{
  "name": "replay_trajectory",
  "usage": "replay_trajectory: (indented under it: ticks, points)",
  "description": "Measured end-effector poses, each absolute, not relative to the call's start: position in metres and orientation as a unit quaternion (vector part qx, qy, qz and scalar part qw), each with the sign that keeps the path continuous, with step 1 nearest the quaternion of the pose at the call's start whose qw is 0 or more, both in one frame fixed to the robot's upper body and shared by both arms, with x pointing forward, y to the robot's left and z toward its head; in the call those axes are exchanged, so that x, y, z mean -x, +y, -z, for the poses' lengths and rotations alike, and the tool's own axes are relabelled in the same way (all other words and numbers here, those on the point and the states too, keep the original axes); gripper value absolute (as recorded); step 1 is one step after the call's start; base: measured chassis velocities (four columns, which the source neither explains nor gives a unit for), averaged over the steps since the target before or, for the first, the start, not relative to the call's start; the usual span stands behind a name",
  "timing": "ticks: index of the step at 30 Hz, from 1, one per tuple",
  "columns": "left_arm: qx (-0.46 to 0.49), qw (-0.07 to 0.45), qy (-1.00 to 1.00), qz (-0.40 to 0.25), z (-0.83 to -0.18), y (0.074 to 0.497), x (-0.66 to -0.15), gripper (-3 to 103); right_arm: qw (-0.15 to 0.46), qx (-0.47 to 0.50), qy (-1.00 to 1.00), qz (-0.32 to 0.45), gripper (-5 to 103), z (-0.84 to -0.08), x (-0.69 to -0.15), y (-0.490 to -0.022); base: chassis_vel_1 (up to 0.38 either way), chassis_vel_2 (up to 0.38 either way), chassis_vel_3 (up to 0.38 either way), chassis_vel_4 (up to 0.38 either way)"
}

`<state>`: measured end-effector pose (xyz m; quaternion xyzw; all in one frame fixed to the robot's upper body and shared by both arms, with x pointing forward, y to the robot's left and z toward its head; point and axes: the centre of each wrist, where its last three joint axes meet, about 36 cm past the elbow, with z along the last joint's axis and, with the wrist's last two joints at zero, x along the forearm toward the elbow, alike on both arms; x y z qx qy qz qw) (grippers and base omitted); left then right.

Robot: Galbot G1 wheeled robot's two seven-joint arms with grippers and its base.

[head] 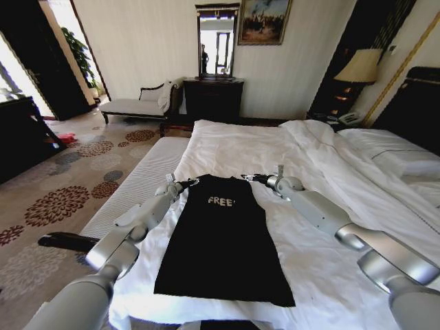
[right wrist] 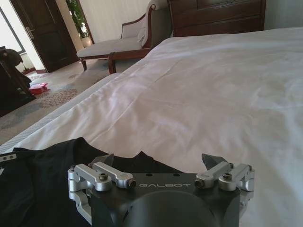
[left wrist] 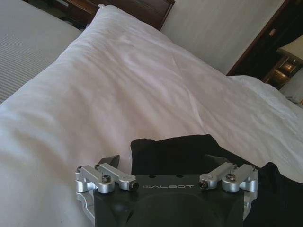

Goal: Fold the clothes on the bed.

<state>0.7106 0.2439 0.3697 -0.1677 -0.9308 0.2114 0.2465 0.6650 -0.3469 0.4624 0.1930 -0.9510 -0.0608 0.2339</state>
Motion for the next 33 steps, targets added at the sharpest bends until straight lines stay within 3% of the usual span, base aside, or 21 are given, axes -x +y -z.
replay_trajectory:
  ticks: [4,12,15,18,22,24,31,33]
  points:
    - [0.169,0.241,-0.931,-0.215,-0.367,0.246,-0.711,103,0.235,-0.193,-0.951,0.062,100,-0.461,-0.663,-0.345,0.000,0.000,0.000,0.000]
    - [0.170,0.231,-0.929,-0.234,-0.360,0.237,-0.708,90,0.234,-0.197,-0.950,0.062,100,-0.461,-0.661,-0.341,0.000,0.000,0.000,0.000]
    - [0.166,0.233,-0.929,-0.234,-0.358,0.238,-0.708,74,0.234,-0.197,-0.950,0.062,100,-0.462,-0.660,-0.341,0.000,0.000,0.000,0.000]
    - [0.166,0.231,-0.930,-0.235,-0.356,0.239,-0.708,69,0.234,-0.198,-0.950,0.063,100,-0.463,-0.659,-0.342,0.000,0.000,0.000,0.000]
    - [0.163,0.224,-0.931,-0.238,-0.353,0.240,-0.707,47,0.236,-0.197,-0.949,0.062,100,-0.460,-0.655,-0.345,0.000,0.000,0.000,0.000]
    - [0.162,0.223,-0.931,-0.238,-0.352,0.239,-0.707,47,0.237,-0.198,-0.949,0.062,100,-0.460,-0.654,-0.345,0.000,0.000,0.000,0.000]
    - [0.152,0.220,-0.934,-0.237,-0.349,0.243,-0.704,15,0.248,-0.209,-0.943,0.075,100,-0.461,-0.652,-0.335,0.000,0.000,0.000,0.000]
    - [0.151,0.220,-0.934,-0.237,-0.350,0.243,-0.704,15,0.250,-0.209,-0.943,0.074,100,-0.460,-0.653,-0.335,0.000,0.000,0.000,0.000]
